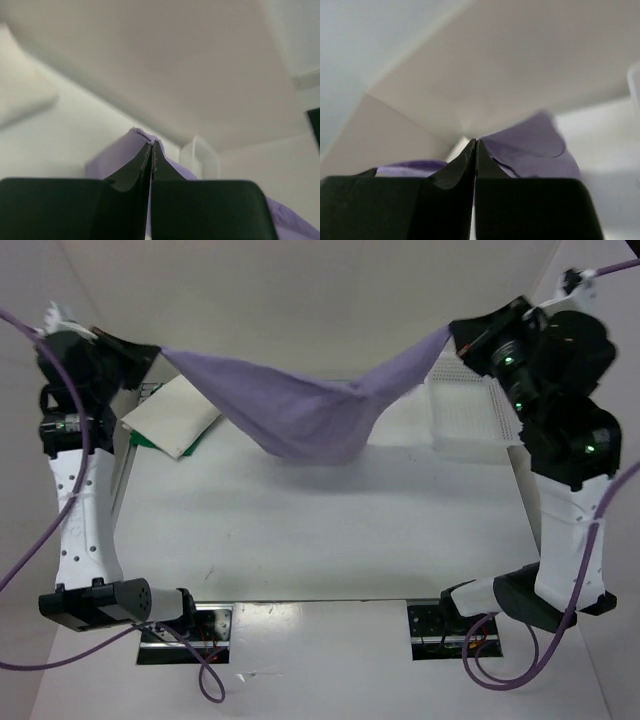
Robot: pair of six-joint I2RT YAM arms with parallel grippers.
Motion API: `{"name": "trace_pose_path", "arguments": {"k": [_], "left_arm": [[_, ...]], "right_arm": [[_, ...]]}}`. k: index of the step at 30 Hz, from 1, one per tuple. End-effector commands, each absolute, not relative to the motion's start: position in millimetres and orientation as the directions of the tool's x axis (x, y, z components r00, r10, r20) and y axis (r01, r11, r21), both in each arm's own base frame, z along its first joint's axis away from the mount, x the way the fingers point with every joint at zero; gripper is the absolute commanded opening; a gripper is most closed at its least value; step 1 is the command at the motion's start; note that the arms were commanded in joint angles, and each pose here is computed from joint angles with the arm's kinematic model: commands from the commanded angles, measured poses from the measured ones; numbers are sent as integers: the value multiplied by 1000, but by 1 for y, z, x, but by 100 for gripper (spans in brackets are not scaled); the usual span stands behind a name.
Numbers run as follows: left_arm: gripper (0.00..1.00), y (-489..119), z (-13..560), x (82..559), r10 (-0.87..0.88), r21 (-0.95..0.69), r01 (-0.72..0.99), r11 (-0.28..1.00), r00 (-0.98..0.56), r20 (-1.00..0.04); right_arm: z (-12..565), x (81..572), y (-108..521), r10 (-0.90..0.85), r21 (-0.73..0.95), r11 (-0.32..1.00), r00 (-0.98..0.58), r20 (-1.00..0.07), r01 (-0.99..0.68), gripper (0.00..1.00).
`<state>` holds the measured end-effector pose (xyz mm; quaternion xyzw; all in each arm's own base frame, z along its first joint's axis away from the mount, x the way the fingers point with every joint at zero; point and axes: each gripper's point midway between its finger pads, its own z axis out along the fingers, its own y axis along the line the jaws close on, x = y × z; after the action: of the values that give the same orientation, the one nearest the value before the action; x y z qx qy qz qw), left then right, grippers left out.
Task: Fold and stack the t-shirts
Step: Flatten out the tshirt
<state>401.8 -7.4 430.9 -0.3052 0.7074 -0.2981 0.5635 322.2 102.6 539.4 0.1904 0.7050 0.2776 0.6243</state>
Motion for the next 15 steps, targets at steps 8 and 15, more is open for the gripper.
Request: {"name": "trace_pose_path", "arguments": {"k": [8,15], "left_arm": [[0,14,591,348,-741,-737,90,670,146,-655],[0,32,510,396,-750,-753,-62,656,65,-658]], "right_arm": [[667,263,55,574,543,818,221,-788,-190,0],[633,358,56,487,491,870,215,-846,-42,0]]}}
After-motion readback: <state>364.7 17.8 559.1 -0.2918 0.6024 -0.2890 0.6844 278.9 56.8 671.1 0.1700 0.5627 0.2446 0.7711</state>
